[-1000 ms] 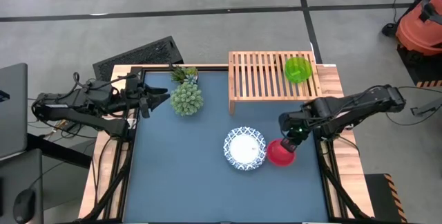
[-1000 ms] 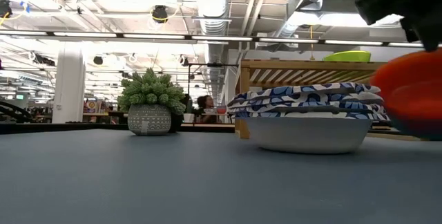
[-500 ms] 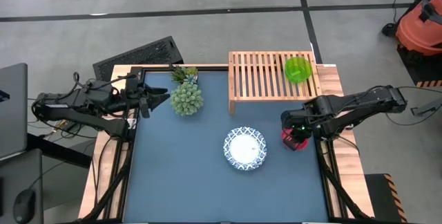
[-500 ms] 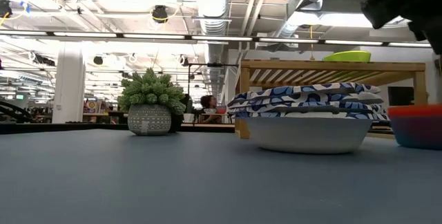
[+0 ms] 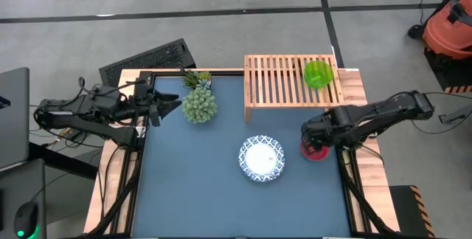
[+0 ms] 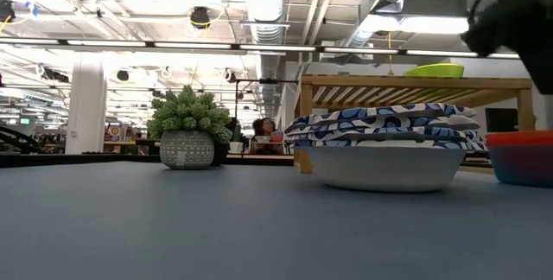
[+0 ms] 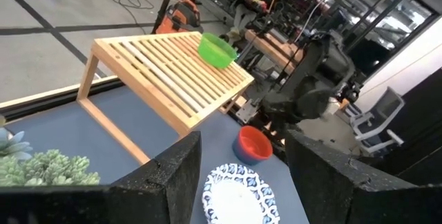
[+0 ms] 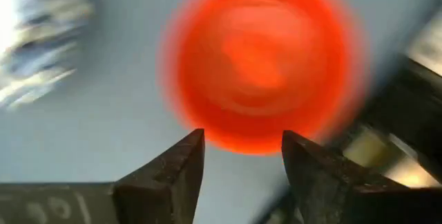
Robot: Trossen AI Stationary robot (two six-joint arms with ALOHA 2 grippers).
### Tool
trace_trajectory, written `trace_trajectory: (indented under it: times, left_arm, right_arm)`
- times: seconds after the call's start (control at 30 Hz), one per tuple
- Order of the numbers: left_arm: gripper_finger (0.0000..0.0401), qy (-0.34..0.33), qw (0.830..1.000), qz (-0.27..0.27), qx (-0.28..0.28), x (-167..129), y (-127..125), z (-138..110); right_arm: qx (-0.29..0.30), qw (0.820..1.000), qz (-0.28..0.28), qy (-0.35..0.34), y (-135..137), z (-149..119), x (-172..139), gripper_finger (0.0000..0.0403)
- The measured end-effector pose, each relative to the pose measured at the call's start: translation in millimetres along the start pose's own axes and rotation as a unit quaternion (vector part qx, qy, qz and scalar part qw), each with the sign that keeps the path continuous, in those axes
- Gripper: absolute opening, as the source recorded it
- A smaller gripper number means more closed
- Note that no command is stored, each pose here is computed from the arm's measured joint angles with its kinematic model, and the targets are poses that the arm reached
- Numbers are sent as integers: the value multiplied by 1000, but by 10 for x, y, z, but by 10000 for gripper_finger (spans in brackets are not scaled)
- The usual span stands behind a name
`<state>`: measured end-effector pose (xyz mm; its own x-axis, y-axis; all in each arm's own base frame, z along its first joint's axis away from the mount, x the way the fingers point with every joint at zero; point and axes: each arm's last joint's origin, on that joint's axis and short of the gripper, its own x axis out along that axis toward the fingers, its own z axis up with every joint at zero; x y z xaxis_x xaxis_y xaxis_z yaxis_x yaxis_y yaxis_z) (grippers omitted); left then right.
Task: Place and stack bowls onto a shelf
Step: Stack the red bowl on top of the green bowl on the shelf
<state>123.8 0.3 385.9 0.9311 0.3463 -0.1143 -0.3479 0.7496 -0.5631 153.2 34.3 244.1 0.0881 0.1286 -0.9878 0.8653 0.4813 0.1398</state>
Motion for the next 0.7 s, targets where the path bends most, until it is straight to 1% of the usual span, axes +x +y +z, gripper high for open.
trace_trajectory:
  times: [0.07,0.1,0.13,0.17,0.3,0.37,0.5,0.7]
  left_arm:
    - [197,7,1000,5,4,0,11,-14]
    - [197,8,1000,6,5,1,12,-17]
    - [197,9,1000,7,5,1,14,-19]
    - [197,11,1000,8,3,0,18,-23]
    - [197,12,1000,9,3,1,19,-25]
    - [197,12,1000,9,3,0,19,-24]
    - [197,12,1000,9,3,1,19,-25]
    - [197,12,1000,9,1,0,19,-24]
  right_arm:
    - [-91,994,59,-18,138,-34,4,220]
    - [-126,989,77,-25,197,-55,10,218]
    - [-148,985,84,-28,240,-71,25,215]
    - [-161,984,78,-26,260,-80,49,212]
    - [-188,982,2,5,249,-104,185,203]
    - [-205,978,-23,16,260,-101,241,200]
    - [-238,970,-41,26,309,-82,328,198]
    - [-265,961,-65,40,355,-53,431,198]
